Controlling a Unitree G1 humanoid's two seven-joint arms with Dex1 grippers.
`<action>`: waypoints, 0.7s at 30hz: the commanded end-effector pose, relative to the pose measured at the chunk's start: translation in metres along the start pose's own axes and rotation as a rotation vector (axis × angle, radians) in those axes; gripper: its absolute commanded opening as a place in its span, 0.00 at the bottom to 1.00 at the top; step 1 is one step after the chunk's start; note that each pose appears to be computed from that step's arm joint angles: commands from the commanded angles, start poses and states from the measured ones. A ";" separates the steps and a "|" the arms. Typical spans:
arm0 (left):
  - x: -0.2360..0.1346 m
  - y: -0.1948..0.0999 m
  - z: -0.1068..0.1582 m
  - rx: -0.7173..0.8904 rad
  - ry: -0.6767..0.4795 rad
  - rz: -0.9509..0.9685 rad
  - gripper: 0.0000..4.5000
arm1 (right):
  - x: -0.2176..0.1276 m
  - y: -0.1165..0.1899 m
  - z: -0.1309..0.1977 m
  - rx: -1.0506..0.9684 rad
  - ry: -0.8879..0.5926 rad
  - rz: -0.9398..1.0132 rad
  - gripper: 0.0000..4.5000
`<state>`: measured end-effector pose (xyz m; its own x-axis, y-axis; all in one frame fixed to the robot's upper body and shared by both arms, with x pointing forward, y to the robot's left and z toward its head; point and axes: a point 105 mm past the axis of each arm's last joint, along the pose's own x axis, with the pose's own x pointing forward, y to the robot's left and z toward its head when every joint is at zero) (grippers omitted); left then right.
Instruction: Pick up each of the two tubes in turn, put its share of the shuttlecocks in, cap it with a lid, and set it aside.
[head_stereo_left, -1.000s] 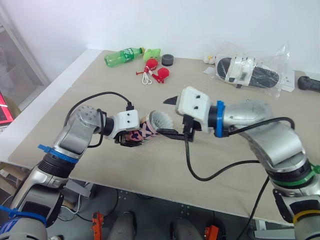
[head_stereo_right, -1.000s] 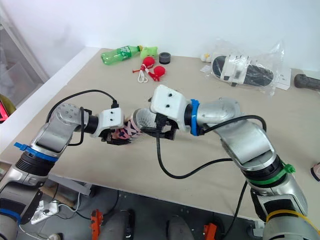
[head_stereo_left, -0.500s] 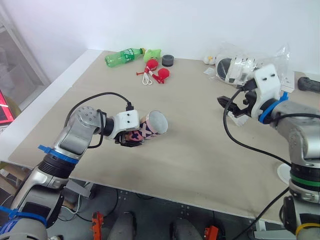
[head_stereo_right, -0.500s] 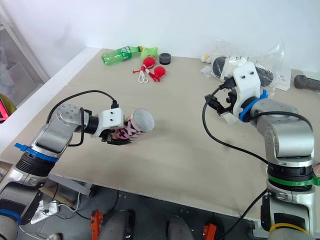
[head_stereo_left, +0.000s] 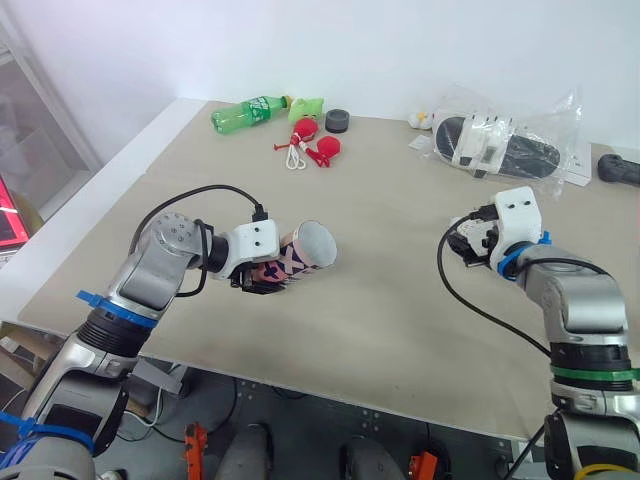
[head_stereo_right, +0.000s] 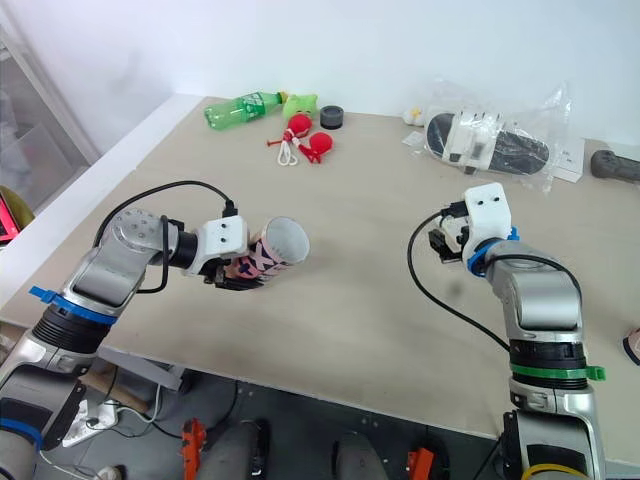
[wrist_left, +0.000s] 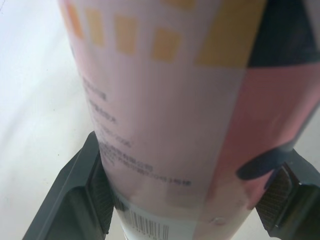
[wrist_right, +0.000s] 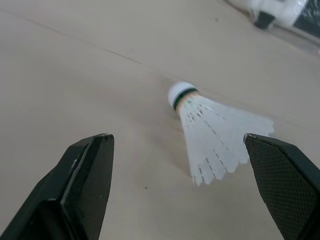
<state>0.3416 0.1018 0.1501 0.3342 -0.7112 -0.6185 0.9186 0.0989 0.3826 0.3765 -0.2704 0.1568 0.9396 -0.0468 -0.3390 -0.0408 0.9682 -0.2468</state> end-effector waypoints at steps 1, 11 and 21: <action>0.014 -0.019 -0.014 -0.049 0.031 -0.087 0.68 | 0.006 -0.005 0.004 -0.006 -0.026 -0.043 0.99; 0.014 -0.018 -0.013 -0.050 0.031 -0.081 0.68 | 0.039 0.007 0.012 0.138 -0.076 -0.048 0.99; 0.011 -0.021 -0.015 -0.057 0.037 -0.078 0.68 | 0.058 0.008 0.007 0.187 -0.076 -0.071 0.83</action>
<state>0.3400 0.1070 0.1501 0.3483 -0.6971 -0.6267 0.9166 0.1133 0.3833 0.4289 -0.2599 0.1252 0.9476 -0.0865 -0.3074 0.0595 0.9936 -0.0960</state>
